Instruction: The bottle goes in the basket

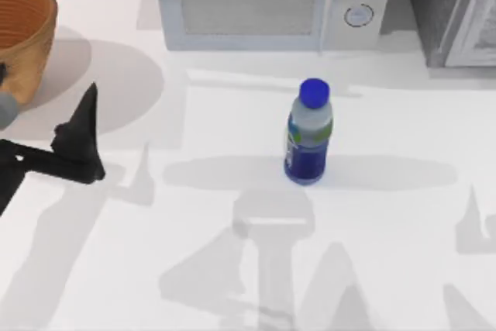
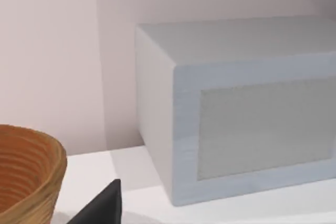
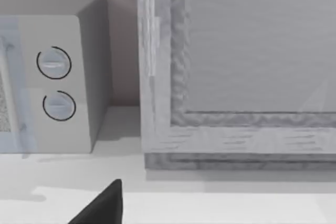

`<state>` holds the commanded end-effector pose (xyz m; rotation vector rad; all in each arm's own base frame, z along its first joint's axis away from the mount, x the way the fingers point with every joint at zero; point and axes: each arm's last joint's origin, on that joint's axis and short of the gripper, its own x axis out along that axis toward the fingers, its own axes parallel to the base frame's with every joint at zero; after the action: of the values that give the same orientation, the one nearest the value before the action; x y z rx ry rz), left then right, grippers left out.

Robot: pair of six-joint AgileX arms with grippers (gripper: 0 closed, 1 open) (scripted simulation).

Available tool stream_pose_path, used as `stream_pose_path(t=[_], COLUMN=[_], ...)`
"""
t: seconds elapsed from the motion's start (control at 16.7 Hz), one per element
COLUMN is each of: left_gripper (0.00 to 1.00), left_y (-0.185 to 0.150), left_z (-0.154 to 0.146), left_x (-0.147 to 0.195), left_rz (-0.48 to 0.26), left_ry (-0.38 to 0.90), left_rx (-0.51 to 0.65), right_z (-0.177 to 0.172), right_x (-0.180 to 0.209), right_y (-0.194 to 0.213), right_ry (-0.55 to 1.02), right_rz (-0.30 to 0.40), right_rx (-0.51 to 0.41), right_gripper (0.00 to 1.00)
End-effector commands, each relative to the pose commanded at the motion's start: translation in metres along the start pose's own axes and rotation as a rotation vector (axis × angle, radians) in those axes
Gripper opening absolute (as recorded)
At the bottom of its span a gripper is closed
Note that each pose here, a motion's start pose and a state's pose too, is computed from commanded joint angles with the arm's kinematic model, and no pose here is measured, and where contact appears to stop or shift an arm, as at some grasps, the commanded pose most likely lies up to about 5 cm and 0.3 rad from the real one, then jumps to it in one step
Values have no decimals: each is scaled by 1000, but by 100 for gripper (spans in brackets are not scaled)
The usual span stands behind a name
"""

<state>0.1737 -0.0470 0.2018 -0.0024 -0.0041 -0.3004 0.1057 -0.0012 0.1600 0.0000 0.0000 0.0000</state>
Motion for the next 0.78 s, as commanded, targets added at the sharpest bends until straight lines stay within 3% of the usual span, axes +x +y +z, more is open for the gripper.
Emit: stream_pose_path(t=[0.3, 0.54, 0.78], left_gripper=[100, 100, 100], left_y=[-31, -65, -98], left_z=[-18, -57, -105], left_x=[63, 101, 118], left_rz=[-158, -276, -383], left_ry=[3, 14, 21], left_rx=[-6, -11, -13], right_z=[0, 0, 0], right_x=[0, 0, 0], right_y=[0, 0, 0], right_ry=[0, 0, 0], right_rz=[0, 0, 0], right_rx=[0, 0, 0], right_gripper=[100, 100, 100])
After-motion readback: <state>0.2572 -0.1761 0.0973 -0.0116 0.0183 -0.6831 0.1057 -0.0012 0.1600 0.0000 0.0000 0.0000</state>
